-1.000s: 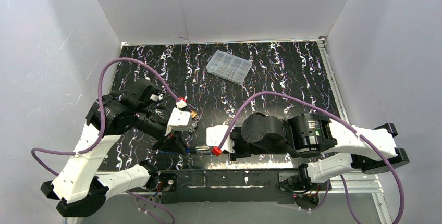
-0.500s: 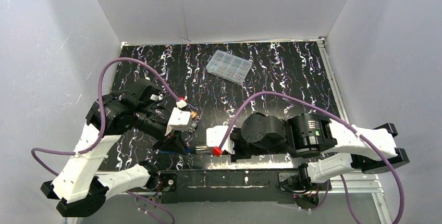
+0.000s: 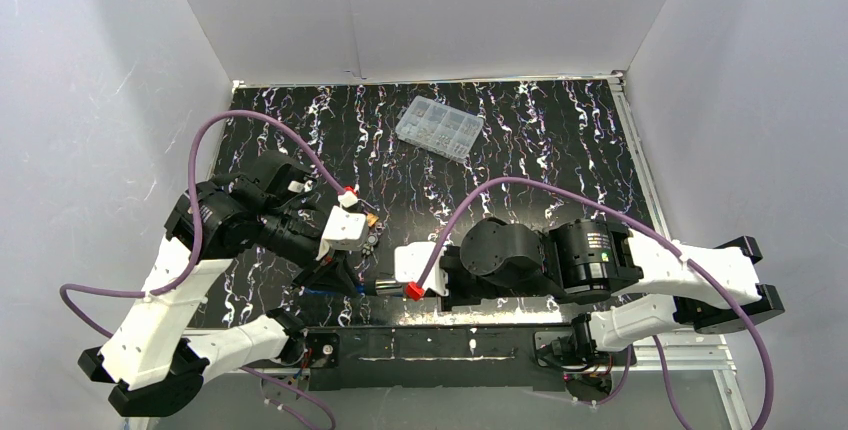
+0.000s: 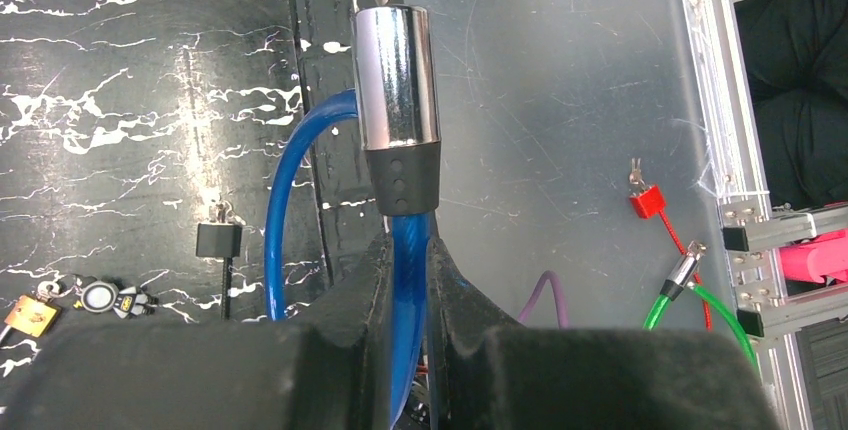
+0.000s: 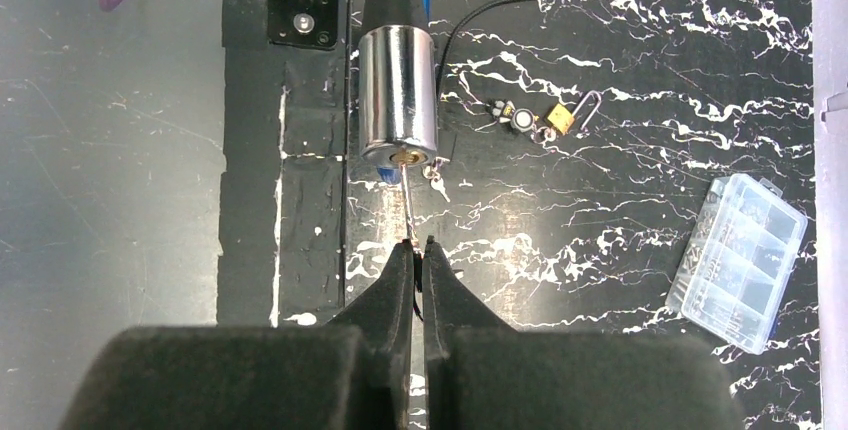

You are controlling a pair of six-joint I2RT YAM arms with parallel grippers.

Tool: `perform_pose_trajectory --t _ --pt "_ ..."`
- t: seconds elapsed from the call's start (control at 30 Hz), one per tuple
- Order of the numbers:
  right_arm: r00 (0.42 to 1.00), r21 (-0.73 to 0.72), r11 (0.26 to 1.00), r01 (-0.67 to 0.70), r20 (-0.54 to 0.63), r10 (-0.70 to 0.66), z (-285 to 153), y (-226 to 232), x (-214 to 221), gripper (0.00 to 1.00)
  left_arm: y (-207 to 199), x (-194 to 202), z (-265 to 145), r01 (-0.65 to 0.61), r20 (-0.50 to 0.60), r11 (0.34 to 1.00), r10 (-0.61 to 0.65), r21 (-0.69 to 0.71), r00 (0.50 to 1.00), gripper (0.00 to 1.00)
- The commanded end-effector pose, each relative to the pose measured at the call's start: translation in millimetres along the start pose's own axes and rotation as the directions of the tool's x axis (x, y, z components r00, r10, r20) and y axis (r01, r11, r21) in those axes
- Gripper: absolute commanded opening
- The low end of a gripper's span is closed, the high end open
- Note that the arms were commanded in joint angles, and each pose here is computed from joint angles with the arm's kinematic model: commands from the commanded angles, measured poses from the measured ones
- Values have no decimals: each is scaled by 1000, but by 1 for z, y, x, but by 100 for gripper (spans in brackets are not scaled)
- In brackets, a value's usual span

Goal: Unlock with the key

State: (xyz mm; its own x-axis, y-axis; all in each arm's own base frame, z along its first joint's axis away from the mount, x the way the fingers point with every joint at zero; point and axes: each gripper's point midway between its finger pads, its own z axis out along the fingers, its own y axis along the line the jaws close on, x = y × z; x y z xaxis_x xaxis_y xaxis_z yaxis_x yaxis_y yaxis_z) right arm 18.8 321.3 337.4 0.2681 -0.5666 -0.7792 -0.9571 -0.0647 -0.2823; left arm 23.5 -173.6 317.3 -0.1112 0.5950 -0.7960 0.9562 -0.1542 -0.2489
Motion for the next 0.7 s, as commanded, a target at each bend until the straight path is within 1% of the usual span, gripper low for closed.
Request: perform_pose_trajectory --t 0.0,0.47,0.67 --pt "998 46 999 -17 69 14 -4 -12 -14 1 -15 -7 -3 -28 44 999 26 45 999 0" --pt "996 3 1000 -18 84 18 -4 -6 -22 1 -12 -4 -3 -36 31 999 35 33 999 0" --pt "997 -25 1000 -18 74 19 -1 -2 -27 1 -7 1 -5 -70 6 998 70 -1 998 0"
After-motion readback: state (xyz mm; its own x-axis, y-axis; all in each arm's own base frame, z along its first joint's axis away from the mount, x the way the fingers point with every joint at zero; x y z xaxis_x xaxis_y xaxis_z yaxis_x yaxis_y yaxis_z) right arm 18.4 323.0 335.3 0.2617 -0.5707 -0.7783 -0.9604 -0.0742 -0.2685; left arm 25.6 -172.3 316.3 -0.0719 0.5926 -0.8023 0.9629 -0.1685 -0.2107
